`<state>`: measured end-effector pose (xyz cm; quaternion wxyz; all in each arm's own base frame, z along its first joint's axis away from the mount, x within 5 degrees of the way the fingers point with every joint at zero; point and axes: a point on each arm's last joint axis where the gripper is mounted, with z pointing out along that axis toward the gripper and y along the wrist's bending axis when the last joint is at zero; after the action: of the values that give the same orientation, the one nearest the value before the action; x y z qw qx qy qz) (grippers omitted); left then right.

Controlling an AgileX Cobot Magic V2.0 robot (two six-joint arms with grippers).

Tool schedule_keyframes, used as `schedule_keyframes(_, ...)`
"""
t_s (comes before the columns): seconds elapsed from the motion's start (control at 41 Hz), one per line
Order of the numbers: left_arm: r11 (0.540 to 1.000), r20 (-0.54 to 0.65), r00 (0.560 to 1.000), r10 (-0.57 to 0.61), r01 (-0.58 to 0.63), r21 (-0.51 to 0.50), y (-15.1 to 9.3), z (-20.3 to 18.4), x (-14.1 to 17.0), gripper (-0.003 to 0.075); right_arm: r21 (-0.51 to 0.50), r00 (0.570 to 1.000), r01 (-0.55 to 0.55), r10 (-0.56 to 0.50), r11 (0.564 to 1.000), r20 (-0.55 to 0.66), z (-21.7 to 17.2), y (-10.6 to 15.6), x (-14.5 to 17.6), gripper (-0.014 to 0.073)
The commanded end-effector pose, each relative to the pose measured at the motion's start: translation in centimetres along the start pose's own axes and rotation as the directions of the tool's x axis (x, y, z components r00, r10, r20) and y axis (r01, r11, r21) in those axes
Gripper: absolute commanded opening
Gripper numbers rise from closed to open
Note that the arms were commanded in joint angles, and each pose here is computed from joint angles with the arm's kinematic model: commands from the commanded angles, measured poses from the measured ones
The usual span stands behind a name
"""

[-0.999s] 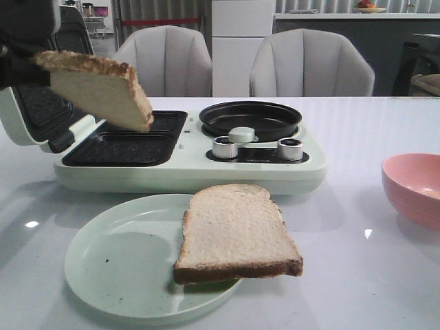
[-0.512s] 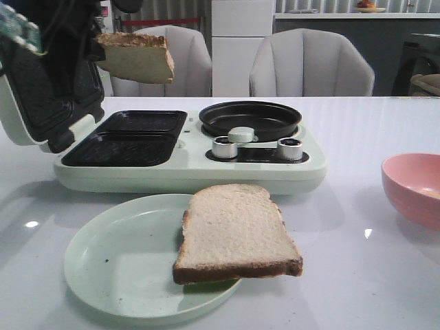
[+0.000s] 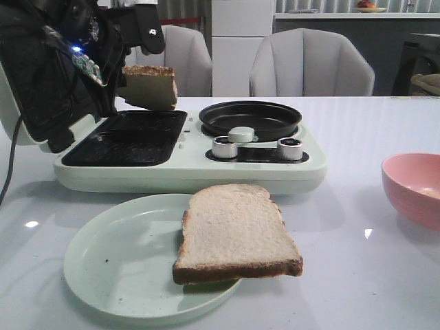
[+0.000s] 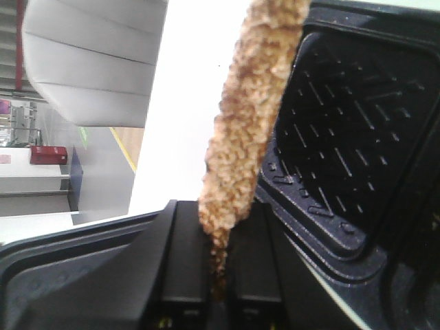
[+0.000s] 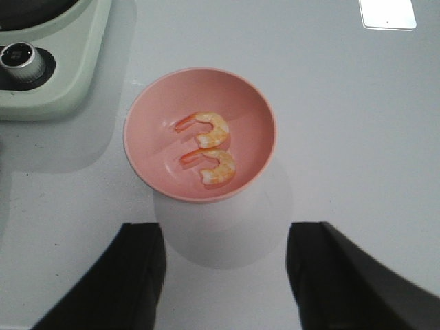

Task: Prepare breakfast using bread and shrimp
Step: 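Lift the bread with the left gripper and lower it into the sandwich maker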

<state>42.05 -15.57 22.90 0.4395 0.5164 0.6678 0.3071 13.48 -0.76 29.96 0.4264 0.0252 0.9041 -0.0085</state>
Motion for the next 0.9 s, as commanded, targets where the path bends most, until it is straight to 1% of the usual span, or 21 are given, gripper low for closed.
schedule_keyframes(0.0, 0.997, 0.020, 1.000, 0.007, -0.005, -0.082, 2.96, -0.77, -0.39, 0.0101, 0.004, 0.996, 0.007, -0.008, 1.000, 0.093, -0.59, -0.03, -1.43, 0.0501)
schedule_keyframes(0.122, 0.996, 0.012, 0.998, 0.056, -0.055, -0.069, 2.63, -0.30, -0.06, 0.0130, 0.004, 0.996, 0.007, -0.008, 1.000, 0.093, -0.59, -0.03, -1.43, 0.0501)
schedule_keyframes(0.317, 0.998, 0.051, 0.997, 0.057, -0.055, -0.041, 2.45, -0.12, -0.07, 0.0277, 0.004, 0.996, 0.007, -0.008, 1.000, 0.093, -0.59, -0.03, -1.43, 0.0501)
schedule_keyframes(0.463, 0.998, 0.071, 0.996, 0.057, -0.055, -0.029, 2.34, -0.13, -0.25, 0.0349, 0.004, 0.996, 0.007, -0.008, 1.000, 0.093, -0.59, -0.03, -1.43, 0.0501)
schedule_keyframes(0.658, 0.998, 0.064, 0.996, 0.057, -0.055, -0.034, 2.38, -0.12, -0.18, 0.0425, 0.004, 0.996, 0.007, -0.008, 1.000, 0.093, -0.59, -0.03, -1.43, 0.0501)
schedule_keyframes(0.78, 0.998, 0.056, 0.997, 0.057, -0.055, -0.039, 2.43, -0.12, -0.11, 0.0521, 0.004, 0.996, 0.007, -0.008, 1.000, 0.093, -0.59, -0.03, -1.43, 0.0501)
schedule_keyframes(0.877, 0.997, 0.021, 0.998, 0.055, -0.054, -0.058, 2.63, -0.12, 0.19, 0.0569, 0.004, 0.996, 0.007, -0.008, 1.000, 0.093, -0.59, -0.03, -1.43, 0.0501)
